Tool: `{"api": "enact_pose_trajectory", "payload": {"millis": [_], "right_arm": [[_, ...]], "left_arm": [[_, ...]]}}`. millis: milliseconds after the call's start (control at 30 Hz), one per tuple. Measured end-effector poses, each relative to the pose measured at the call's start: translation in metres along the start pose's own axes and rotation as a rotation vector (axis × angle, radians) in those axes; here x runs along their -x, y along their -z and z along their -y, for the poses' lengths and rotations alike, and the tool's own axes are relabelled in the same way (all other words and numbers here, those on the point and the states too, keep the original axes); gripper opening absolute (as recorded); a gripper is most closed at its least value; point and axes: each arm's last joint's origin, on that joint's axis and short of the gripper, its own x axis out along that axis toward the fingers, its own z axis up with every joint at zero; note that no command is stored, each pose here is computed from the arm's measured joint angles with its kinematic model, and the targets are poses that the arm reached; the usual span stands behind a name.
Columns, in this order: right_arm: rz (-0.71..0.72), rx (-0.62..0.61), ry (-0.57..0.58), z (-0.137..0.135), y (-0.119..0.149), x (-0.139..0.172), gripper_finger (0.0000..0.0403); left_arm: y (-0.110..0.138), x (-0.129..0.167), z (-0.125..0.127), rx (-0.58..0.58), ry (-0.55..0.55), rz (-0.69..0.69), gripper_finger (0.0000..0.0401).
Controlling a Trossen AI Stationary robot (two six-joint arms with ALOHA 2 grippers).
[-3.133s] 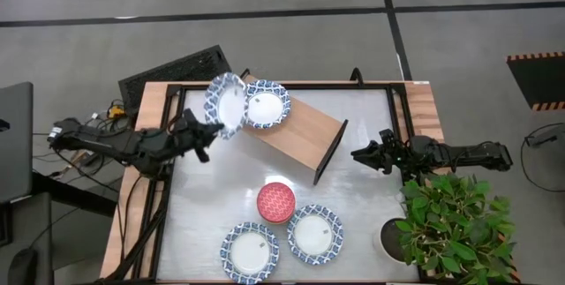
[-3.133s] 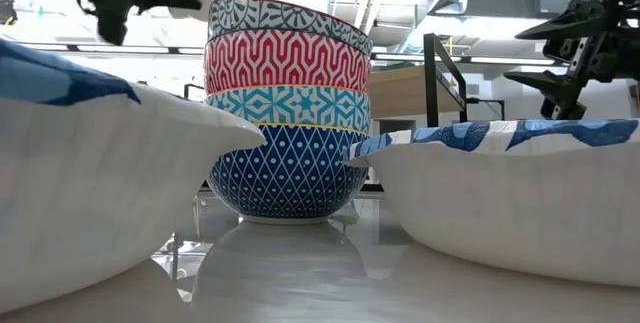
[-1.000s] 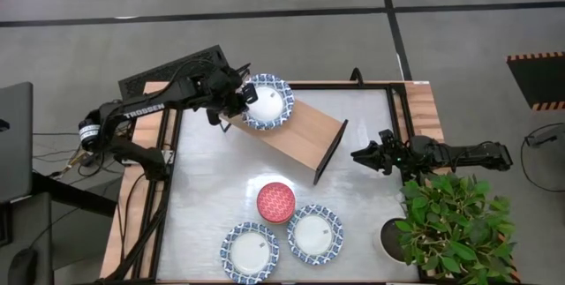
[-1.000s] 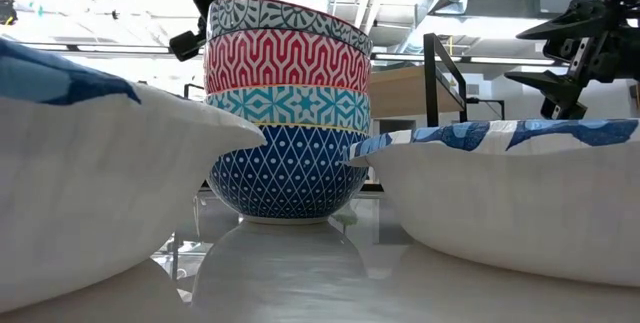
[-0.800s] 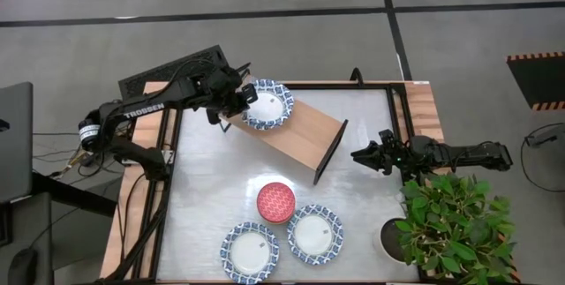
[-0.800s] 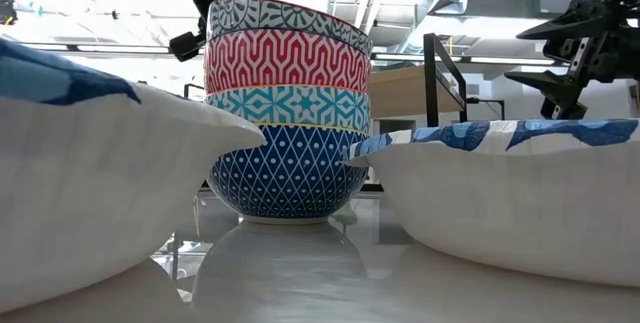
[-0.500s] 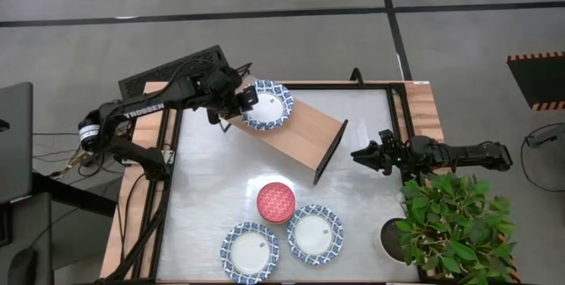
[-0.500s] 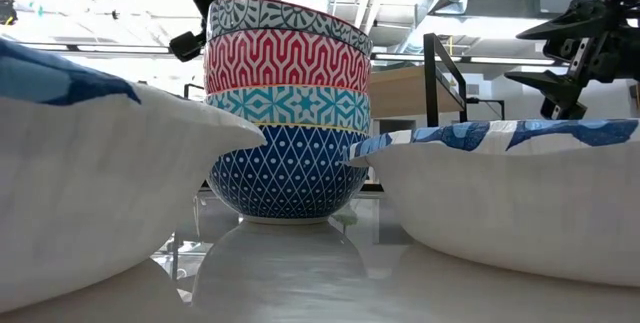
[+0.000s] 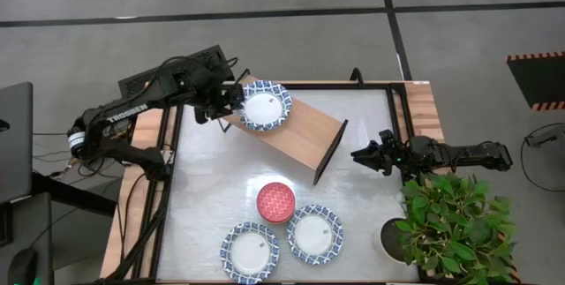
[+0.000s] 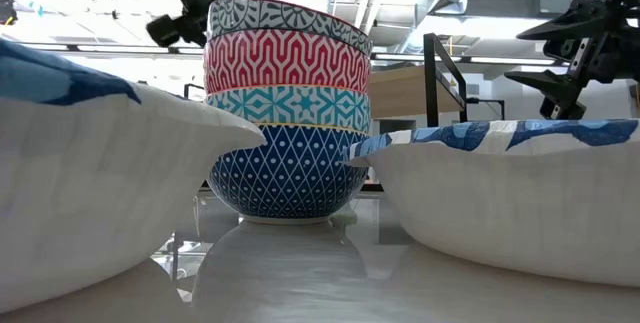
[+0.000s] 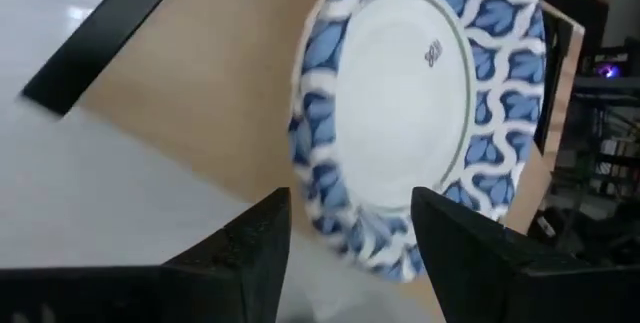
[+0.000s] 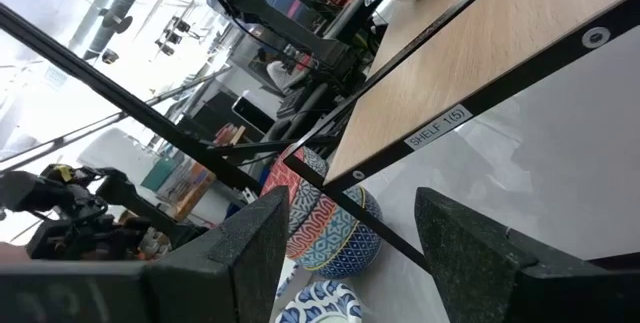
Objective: Place and stack bowls onto a shelf
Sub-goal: Stack the top white bowl on top of the white bowl on the shelf, then stack the left white bowl on top of the white bowl on the shelf
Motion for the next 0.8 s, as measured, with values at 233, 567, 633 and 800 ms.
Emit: {"api": "enact_pose_trajectory", "payload": {"millis": [233,567,633,800], "right_arm": [[0.000,-0.001,0.000,0.000,0.000,0.000,0.0244],[0.000,-0.004,0.000,0.000,0.000,0.000,0.0244],[0.000,-0.006,0.001,0.000,0.000,0.000,0.0244],[0.000,-0.027,0.001,0.000,0.000,0.000,0.0244]], "left_arm": [[0.016,0.023,-0.001,-0.150,0.114,-0.189,0.0192],[0.089,0.036,-0.003,-0.612,0.129,-0.382,0.0192],[0.106,0.035,-0.003,-0.699,0.119,-0.379,0.0192],[0.144,0.031,-0.010,-0.846,0.046,-0.391,0.0192]]}}
